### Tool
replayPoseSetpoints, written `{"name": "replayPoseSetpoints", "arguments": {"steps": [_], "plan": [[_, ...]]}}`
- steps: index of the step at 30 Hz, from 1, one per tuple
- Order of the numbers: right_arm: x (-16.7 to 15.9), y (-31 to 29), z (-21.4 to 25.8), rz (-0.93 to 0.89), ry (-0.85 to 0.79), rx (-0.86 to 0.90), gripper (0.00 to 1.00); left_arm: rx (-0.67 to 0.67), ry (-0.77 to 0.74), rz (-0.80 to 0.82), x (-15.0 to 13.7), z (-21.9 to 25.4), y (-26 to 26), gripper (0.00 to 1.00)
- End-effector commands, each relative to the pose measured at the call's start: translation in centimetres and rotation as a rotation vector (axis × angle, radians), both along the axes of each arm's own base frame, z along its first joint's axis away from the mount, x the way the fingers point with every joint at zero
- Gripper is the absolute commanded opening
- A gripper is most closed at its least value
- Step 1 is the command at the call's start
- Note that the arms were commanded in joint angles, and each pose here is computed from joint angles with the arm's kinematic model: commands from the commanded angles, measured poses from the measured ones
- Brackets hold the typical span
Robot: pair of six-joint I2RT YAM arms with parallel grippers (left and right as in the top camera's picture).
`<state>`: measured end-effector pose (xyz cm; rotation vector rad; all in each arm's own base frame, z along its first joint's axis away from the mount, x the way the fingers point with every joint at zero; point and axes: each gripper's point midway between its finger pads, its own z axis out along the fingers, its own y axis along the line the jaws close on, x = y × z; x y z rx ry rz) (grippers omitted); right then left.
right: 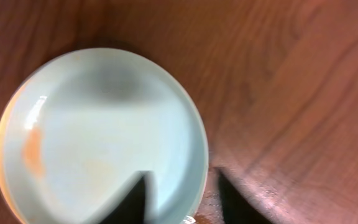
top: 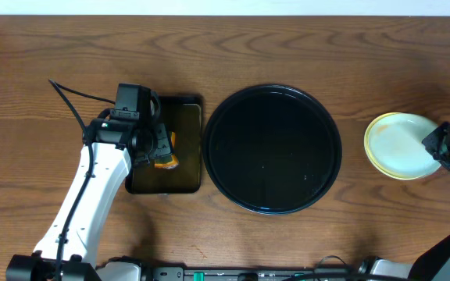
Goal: Clean dirty plates on tray and stack at the side
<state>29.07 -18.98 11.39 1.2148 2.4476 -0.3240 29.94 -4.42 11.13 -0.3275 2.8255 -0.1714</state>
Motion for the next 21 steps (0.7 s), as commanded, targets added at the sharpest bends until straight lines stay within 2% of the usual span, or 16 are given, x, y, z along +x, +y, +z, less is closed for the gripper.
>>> {"name": "replayPoseSetpoints", "arguments": {"steps": [1,2,5,10,13,14,18,21], "plan": [[1.1,1.9,-0.7,0.078,-0.038,0.110,0.52,0.000,0.016,-0.002,-0.4,-0.4,0.0,0.55],[1.8,3.3,-0.8,0.164,-0.061,0.167,0.54,0.001,0.015,-0.003,-0.4,-0.4,0.0,0.59],[3.0,7.3,-0.7,0.359,-0.099,0.291,0.61,0.011,0.002,-0.042,-0.2,-0.4,0.0,0.62],[3.1,11.6,-0.7,0.551,-0.059,0.333,0.70,0.023,-0.023,-0.098,0.2,-0.2,-0.5,0.66],[2.6,16.0,-0.6,0.727,-0.002,0.336,0.85,0.040,0.002,-0.180,-0.6,-0.4,-1.4,0.72],[2.3,17.3,-0.5,0.786,0.016,0.334,0.99,0.045,0.030,-0.190,-1.3,-0.6,-1.5,0.77],[0.8,19.7,-0.1,0.832,0.073,0.327,0.99,0.060,0.179,-0.162,-4.8,-1.3,-0.7,0.78],[-0.1,20.4,0.8,0.851,0.065,0.312,0.99,0.063,0.220,-0.160,-6.0,-1.3,-0.5,0.78]]}}
